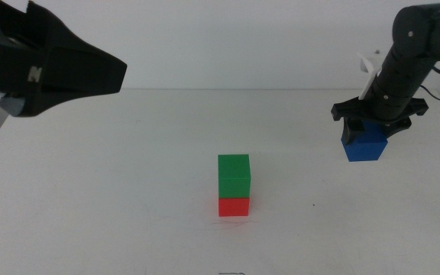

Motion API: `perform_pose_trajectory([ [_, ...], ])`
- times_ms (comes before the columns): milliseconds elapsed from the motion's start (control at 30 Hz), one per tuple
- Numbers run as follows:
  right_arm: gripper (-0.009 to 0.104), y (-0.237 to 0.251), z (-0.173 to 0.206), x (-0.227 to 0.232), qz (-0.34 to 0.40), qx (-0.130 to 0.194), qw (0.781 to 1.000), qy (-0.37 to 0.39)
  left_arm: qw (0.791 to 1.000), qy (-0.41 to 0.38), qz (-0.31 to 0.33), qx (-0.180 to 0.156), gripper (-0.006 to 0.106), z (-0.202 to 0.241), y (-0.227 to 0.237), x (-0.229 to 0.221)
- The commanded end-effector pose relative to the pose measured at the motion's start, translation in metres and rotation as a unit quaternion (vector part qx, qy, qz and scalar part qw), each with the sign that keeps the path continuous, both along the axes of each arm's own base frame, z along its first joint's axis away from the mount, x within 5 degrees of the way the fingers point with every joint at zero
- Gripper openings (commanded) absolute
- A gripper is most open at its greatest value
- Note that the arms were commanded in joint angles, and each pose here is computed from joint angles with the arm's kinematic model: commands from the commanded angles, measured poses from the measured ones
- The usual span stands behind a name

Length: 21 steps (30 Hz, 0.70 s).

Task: Stack red cubes first, then green, then blue cubes in a specific spot.

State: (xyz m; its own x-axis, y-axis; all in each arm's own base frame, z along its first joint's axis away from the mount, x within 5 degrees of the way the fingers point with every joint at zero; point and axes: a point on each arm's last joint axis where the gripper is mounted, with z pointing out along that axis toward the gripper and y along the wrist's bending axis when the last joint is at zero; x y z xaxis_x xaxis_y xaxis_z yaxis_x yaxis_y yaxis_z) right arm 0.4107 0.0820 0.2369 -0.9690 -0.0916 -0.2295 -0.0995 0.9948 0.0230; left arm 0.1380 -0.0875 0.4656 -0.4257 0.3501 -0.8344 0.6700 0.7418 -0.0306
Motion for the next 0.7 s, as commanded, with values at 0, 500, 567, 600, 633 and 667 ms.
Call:
perform_pose_trajectory([
  [0, -0.001, 0.007, 0.039, -0.024, 0.009, 0.01, 0.998, -0.06, 0.999, -0.034, 0.005, -0.034, 0.094, 0.013, 0.0, -0.003],
  [500, -0.001, 0.032, 0.072, -0.099, -0.094, 0.017, 0.995, -0.04, 0.999, -0.033, 0.004, -0.035, 0.094, 0.013, 0.0, -0.003],
  [567, -0.001, 0.036, 0.077, -0.1, -0.098, 0.019, 0.994, -0.04, 0.999, -0.033, 0.004, -0.035, 0.094, 0.013, 0.0, -0.003],
  [600, -0.001, 0.039, 0.08, -0.101, -0.097, 0.021, 0.994, -0.041, 0.999, -0.033, 0.004, -0.035, 0.094, 0.013, 0.0, -0.003],
  [633, -0.001, 0.041, 0.081, -0.101, -0.098, 0.025, 0.994, -0.042, 0.999, -0.033, 0.004, -0.035, 0.094, 0.013, 0.0, -0.003],
  [667, -0.001, 0.041, 0.083, -0.102, -0.098, 0.025, 0.994, -0.039, 0.999, -0.033, 0.004, -0.035, 0.094, 0.013, 0.0, -0.003],
])
